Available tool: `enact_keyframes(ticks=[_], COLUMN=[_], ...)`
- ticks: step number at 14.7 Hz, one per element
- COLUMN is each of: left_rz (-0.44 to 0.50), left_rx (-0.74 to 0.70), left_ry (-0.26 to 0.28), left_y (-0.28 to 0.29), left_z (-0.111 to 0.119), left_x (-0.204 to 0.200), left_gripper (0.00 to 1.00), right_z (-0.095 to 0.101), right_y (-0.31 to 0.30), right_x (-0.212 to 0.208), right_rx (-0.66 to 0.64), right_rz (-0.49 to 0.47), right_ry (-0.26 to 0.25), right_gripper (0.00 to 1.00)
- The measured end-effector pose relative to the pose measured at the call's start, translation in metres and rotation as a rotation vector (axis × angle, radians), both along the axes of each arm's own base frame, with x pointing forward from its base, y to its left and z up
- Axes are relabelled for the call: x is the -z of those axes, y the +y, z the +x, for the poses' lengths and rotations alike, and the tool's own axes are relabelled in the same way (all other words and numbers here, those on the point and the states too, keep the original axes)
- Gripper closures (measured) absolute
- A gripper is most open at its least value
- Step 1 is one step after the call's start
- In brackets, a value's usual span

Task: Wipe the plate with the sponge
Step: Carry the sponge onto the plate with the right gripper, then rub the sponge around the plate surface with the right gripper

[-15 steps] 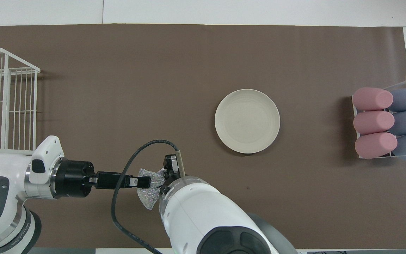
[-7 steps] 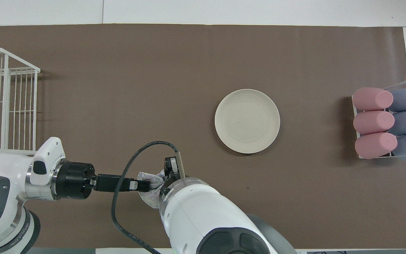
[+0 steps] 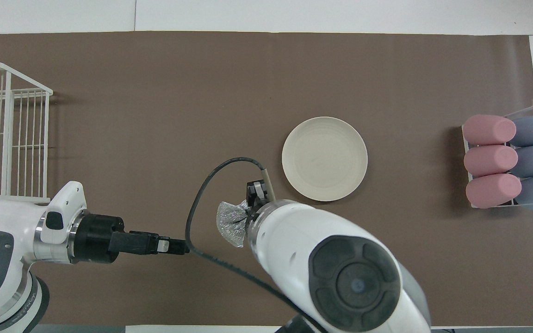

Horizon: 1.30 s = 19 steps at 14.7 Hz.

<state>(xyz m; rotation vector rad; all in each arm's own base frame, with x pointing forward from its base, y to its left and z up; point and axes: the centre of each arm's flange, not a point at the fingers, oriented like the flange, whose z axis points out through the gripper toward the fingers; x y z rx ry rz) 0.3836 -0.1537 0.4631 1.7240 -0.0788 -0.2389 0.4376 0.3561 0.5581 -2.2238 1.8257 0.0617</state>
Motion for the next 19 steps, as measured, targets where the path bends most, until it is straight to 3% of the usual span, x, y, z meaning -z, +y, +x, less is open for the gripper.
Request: enact_keyframes(ticks=[3, 6, 10, 15, 19], left_rz=[0.077, 0.196, 0.402, 0.624, 0.837], left_rx=[0.014, 0.025, 0.052, 0.027, 0.042], left_ry=[0.003, -0.028, -0.115, -0.184, -0.227], left_y=[0.011, 0.02, 0.036, 0.057, 0.071], left_z=[0.001, 0.004, 0.013, 0.024, 0.029], left_x=[0.004, 0.008, 0.01, 0.019, 0.026], left_gripper=[0.0, 0.0, 0.0, 0.0, 0.0], right_z=[0.047, 0.069, 0.08, 0.077, 0.078], right_y=[-0.048, -0.073, -0.107, -0.124, -0.124], right_x=[0.065, 0.15, 0.199, 0.237, 0.257], right_rx=[-0.039, -0.075, -0.121, -0.163, -0.208], right_rz=[-0.015, -0.008, -0.023, -0.04, -0.027], right_ry=[-0.011, -0.033, -0.024, 0.027, -0.028], right_gripper=[0.94, 0.94, 0.94, 0.94, 0.94])
